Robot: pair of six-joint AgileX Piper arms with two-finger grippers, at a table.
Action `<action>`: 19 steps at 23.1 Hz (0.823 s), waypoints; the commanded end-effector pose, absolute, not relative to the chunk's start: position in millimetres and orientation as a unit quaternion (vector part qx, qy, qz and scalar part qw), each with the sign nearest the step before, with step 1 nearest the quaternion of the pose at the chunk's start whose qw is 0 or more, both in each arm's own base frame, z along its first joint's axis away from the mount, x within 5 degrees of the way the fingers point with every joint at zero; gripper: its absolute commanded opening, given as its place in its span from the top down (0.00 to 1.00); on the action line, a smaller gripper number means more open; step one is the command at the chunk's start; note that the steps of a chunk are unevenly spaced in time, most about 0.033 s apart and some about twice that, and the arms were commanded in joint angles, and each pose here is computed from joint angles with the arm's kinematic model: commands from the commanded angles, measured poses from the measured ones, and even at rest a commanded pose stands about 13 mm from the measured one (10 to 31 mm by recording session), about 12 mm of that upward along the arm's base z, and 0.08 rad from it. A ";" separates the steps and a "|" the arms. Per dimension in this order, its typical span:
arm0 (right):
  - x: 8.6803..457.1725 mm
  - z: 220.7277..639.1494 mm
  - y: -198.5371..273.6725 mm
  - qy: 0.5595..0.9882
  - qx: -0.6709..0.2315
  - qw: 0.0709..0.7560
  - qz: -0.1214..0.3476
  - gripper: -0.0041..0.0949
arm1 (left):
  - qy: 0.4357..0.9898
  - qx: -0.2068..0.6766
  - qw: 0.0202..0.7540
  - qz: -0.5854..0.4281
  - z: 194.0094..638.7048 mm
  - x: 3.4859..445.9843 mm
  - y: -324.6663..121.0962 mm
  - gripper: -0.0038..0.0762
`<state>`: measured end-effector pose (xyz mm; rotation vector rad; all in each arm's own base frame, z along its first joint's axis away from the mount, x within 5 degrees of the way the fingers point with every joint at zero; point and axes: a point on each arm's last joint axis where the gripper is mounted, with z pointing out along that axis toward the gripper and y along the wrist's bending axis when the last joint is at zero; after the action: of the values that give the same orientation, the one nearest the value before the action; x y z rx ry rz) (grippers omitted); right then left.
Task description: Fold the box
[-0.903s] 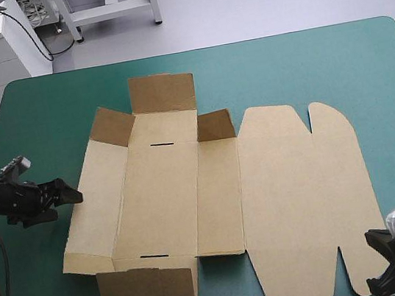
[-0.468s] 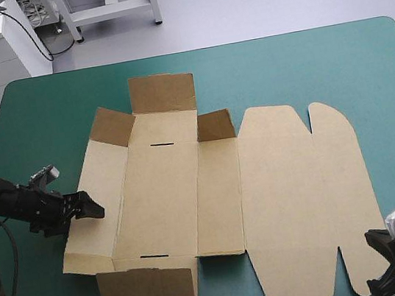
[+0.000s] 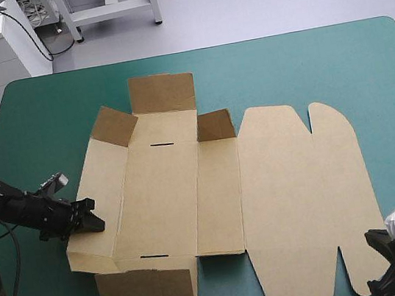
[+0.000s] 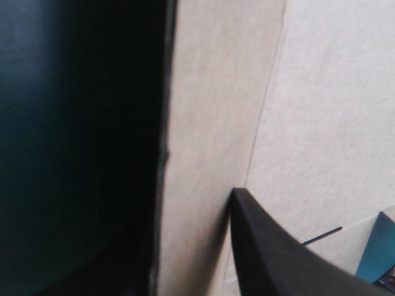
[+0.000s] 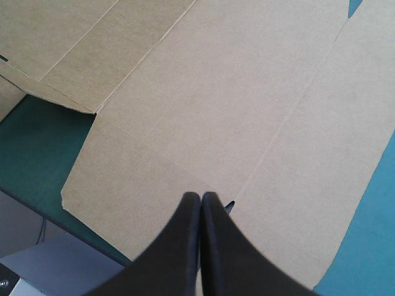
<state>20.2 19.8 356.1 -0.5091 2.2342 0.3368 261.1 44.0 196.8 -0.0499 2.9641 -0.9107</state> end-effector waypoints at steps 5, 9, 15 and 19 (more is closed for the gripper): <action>21.6 362.8 20.2 0.877 -0.203 0.416 0.133 0.98 | 0.946 -0.002 0.004 -0.325 212.0 255.2 36.7 0.96; 22.6 363.0 18.7 0.876 -0.203 0.421 0.121 0.98 | 0.947 0.001 0.011 -0.322 211.7 256.3 37.1 0.96; 24.1 362.9 15.8 0.876 -0.202 0.425 0.103 0.98 | 0.948 0.034 0.035 -0.314 230.1 270.8 28.3 0.96; 25.2 369.0 9.2 0.871 -0.196 0.444 0.068 0.98 | 0.967 0.145 0.085 -0.193 275.6 297.9 -20.1 0.96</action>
<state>23.6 12.1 355.9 -0.5029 2.2283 0.2115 292.6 2.8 235.8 0.3417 2.9562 -0.6753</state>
